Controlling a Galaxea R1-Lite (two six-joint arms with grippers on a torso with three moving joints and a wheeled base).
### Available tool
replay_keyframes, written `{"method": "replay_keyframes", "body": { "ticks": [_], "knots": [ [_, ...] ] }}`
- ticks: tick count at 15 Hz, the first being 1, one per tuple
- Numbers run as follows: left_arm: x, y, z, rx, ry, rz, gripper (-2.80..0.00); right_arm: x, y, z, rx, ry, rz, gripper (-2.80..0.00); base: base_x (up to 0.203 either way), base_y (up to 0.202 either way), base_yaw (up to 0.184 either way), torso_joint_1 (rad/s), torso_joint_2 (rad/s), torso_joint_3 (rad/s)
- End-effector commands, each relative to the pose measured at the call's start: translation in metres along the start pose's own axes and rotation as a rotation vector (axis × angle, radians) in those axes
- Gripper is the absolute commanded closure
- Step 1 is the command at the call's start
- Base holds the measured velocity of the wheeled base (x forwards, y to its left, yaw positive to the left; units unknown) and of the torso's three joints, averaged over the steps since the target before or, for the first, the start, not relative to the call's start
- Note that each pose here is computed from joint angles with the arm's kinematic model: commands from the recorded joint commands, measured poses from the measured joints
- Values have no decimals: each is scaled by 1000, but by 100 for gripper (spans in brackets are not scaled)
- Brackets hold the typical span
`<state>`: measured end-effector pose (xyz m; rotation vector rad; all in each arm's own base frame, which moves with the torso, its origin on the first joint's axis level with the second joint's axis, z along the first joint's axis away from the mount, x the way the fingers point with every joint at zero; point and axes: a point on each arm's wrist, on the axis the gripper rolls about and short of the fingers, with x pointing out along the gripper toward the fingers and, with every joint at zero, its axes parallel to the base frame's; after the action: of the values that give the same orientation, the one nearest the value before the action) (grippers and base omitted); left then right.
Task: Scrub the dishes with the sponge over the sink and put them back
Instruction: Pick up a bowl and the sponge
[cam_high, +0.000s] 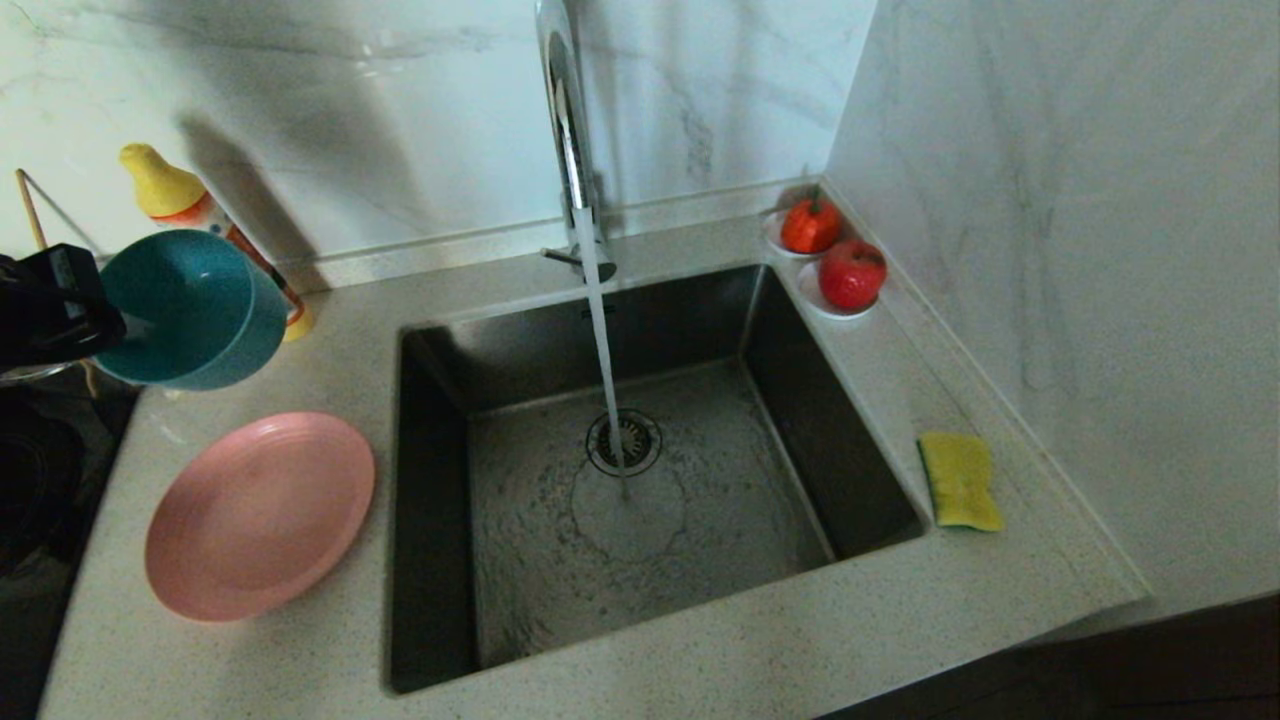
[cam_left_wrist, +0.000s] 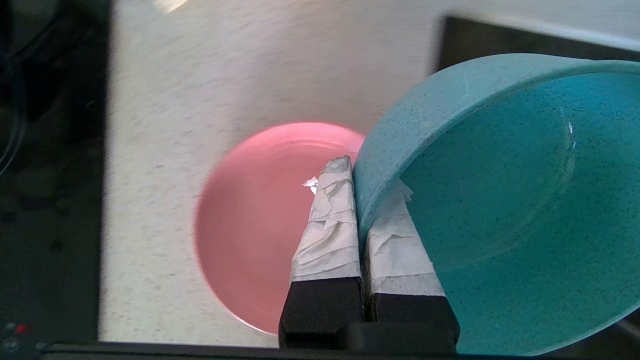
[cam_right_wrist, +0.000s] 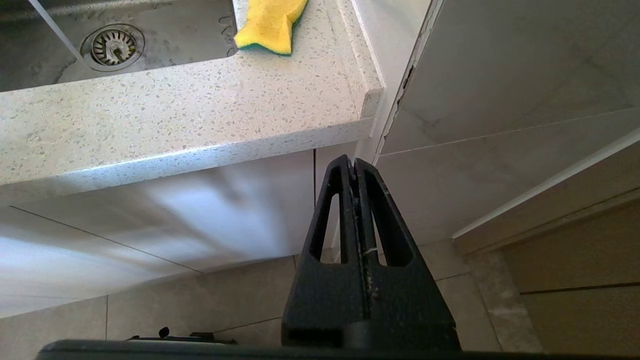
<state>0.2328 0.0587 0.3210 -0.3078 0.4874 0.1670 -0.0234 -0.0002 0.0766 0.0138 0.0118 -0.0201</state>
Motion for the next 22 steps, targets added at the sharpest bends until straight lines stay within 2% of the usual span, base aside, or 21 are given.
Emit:
{"method": "replay_keyframes", "body": {
  "ticks": [1, 4, 6, 9, 12, 15, 18, 20, 22],
  "knots": [
    [-9, -14, 7, 26, -16, -50, 0, 0, 0, 0, 0, 0, 0, 0, 0, 0, 0, 0, 0, 0],
    [-17, -16, 0, 30, 24, -52, 0, 0, 0, 0, 0, 0, 0, 0, 0, 0, 0, 0, 0, 0],
    [-22, -14, -13, 26, 95, -45, 0, 0, 0, 0, 0, 0, 0, 0, 0, 0, 0, 0, 0, 0],
    [-29, -27, -26, 53, 171, -110, 0, 0, 0, 0, 0, 0, -1, 0, 0, 0, 0, 0, 0, 0],
    [-33, -29, -29, 51, 191, -169, 0, 0, 0, 0, -2, 0, 2, 0, 0, 0, 0, 0, 0, 0],
    [-36, -28, -34, 51, 205, -173, 0, -1, 0, -1, -96, 13, 8, 0, 0, 0, 0, 0, 0, 0],
    [-38, -28, -37, 54, 209, -181, 0, -1, 0, 1, -138, 10, 14, 0, 0, 0, 0, 0, 0, 0],
    [-33, -27, -42, 52, 231, -171, 0, -1, 0, 1, -135, 1, 17, 0, 0, 0, 0, 0, 0, 0],
    [-31, -25, -46, 50, 245, -166, 0, -6, 1, 22, -128, -38, 23, 0, 0, 0, 0, 0, 0, 0]
  ]
}}
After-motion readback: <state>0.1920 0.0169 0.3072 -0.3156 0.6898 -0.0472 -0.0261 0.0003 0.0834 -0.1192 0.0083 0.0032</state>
